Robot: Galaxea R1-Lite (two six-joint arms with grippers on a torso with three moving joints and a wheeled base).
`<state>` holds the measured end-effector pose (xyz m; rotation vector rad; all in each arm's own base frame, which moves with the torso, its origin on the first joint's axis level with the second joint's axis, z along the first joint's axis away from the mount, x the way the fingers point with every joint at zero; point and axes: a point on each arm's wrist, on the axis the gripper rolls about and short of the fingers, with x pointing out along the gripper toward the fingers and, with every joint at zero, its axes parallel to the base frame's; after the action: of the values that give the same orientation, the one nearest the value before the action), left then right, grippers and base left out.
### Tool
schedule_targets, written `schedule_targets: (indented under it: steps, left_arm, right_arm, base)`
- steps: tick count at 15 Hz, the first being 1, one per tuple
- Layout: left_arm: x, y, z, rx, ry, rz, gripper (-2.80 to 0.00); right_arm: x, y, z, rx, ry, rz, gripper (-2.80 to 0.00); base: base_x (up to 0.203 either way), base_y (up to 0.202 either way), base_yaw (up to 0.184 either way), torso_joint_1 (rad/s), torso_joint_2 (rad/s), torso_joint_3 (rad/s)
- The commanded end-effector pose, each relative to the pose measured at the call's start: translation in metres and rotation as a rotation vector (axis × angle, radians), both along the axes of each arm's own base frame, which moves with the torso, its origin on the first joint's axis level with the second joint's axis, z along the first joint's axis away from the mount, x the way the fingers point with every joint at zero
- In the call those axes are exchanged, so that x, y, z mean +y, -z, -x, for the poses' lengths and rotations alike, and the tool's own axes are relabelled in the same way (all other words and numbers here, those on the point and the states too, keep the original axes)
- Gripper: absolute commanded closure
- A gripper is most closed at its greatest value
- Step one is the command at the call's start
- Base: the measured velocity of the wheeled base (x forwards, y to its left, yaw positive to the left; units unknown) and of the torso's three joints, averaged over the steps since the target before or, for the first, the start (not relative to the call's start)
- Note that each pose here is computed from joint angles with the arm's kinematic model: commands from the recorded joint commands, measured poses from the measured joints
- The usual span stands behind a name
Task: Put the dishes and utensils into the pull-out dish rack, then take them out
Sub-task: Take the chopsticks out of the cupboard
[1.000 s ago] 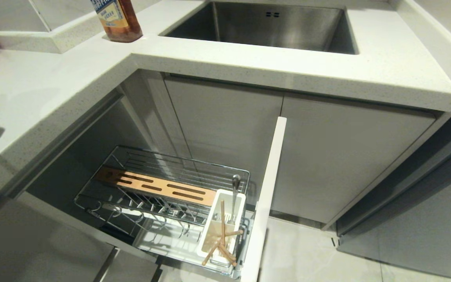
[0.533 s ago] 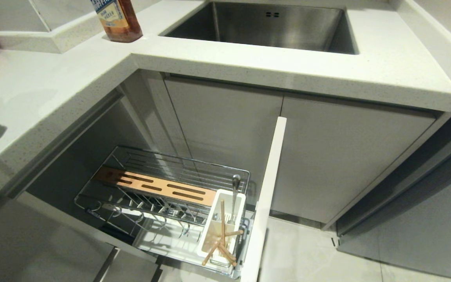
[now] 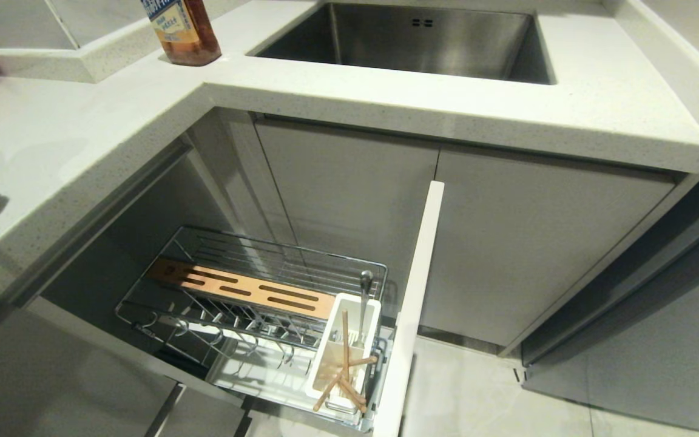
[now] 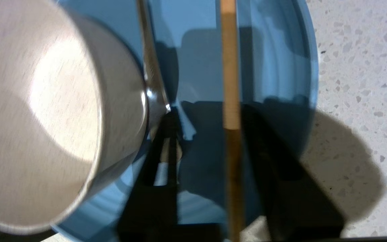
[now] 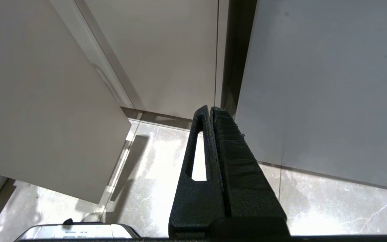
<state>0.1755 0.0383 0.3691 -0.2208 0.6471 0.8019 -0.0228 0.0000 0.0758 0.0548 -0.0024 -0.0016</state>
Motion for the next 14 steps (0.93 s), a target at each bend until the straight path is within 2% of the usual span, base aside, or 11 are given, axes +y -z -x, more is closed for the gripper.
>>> schedule_targets:
  steps: [1,4,8,12,14]
  left_arm:
    - [0.000,0.000,0.001,0.004,-0.003,0.001,-2.80]
    - [0.000,-0.002,0.002,-0.011,-0.004,-0.001,-2.80]
    - [-0.001,-0.010,0.006,-0.089,-0.006,-0.010,-2.80]
    - [-0.001,-0.010,0.006,-0.098,-0.003,-0.011,-2.80]
    - [-0.001,-0.014,0.002,-0.145,0.005,-0.008,-2.80]
  right_arm:
    - [0.000,0.000,0.000,-0.001,0.000,0.000,0.00]
    - [0.000,0.000,0.000,-0.001,0.000,0.000,0.00]
    - [0.000,0.000,0.000,0.000,0.000,0.000,0.00]
    - [0.000,0.000,0.000,-0.001,0.000,0.000,0.00]
    - [0.000,0.000,0.000,-0.001,0.000,0.000,0.00]
  base:
    - [0.000,0.000,0.000,0.000,0.00,0.000]
    - [0.000,0.000,0.000,0.000,0.00,0.000]
    - [0.000,0.000,0.000,0.000,0.00,0.000]
    - [0.000,0.000,0.000,0.000,0.00,0.000]
    - [0.000,0.000,0.000,0.000,0.00,0.000]
